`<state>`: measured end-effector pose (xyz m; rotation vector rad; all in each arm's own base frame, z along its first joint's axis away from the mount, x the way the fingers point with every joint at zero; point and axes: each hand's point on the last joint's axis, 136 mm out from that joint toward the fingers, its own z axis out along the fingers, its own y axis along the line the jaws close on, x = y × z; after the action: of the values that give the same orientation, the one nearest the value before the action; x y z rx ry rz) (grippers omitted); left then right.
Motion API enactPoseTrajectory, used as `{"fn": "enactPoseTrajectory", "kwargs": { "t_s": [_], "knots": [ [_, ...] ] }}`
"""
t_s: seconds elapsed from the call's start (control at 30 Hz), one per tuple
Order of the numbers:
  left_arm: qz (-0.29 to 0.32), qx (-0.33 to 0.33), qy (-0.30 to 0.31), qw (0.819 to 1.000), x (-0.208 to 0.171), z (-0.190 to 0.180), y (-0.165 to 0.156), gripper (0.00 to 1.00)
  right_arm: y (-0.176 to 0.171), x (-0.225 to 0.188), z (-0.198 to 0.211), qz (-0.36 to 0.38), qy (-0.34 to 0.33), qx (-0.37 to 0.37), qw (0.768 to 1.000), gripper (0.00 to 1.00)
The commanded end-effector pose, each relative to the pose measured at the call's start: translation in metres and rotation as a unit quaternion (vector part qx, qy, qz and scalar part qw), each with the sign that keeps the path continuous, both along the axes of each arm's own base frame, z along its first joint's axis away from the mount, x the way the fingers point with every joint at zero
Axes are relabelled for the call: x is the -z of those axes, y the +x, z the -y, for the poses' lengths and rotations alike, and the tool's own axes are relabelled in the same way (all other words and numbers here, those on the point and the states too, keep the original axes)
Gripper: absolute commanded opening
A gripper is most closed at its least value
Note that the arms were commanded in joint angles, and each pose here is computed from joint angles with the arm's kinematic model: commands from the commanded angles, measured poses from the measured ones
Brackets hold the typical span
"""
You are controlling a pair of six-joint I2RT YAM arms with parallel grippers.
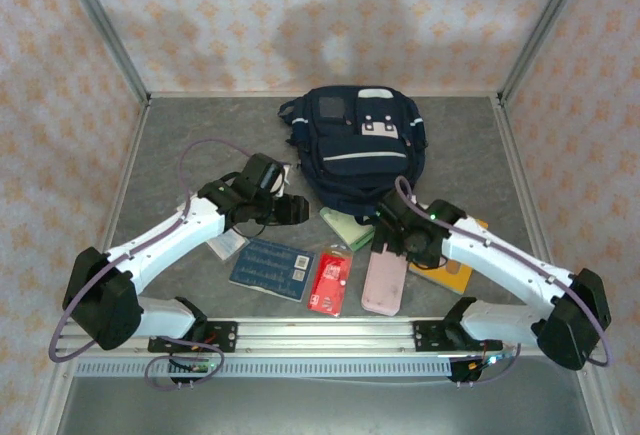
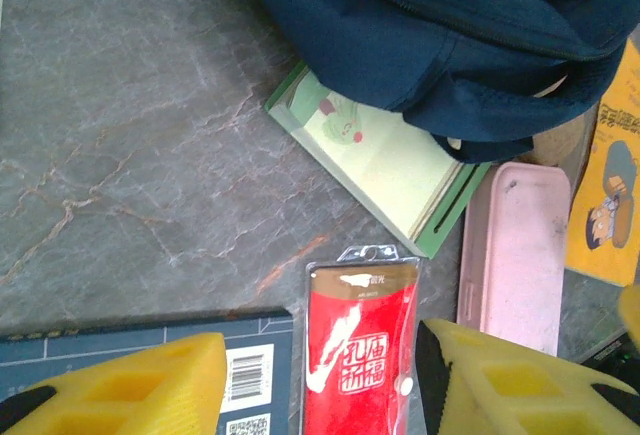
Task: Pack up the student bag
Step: Pick up the pencil case from the bottom-center of the table.
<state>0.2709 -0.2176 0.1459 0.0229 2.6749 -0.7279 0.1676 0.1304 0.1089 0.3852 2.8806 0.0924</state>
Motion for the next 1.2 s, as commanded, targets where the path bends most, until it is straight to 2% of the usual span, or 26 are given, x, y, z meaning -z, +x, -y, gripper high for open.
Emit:
{"fn": "enactPoseTrajectory", "kwargs": {
  "t_s": [0.0, 0.2, 0.63, 0.87, 1.17],
  "knots": [
    [0.023, 0.003, -0.005, 1.000, 0.000, 0.001, 0.008, 0.53, -0.003, 0.010, -0.006, 0.018, 0.016, 0.062, 0.998, 0.99],
    [0.039, 0.001, -0.012, 0.999, -0.007, -0.003, 0.004, 0.53, -0.005, 0.037, -0.036, 0.014, 0.045, 0.040, 0.998, 0.99],
    [0.059, -0.001, -0.021, 0.998, -0.017, -0.007, -0.002, 0.53, -0.024, 0.067, -0.016, -0.013, 0.003, 0.042, 0.999, 0.99],
    [0.065, -0.003, -0.024, 0.998, -0.021, -0.008, -0.002, 0.53, -0.025, 0.068, -0.026, -0.017, 0.017, 0.024, 0.999, 0.99],
    [0.064, -0.004, -0.022, 0.998, -0.020, -0.009, -0.002, 0.53, -0.027, 0.087, -0.030, -0.039, -0.002, 0.006, 0.999, 0.99]
  ]
}}
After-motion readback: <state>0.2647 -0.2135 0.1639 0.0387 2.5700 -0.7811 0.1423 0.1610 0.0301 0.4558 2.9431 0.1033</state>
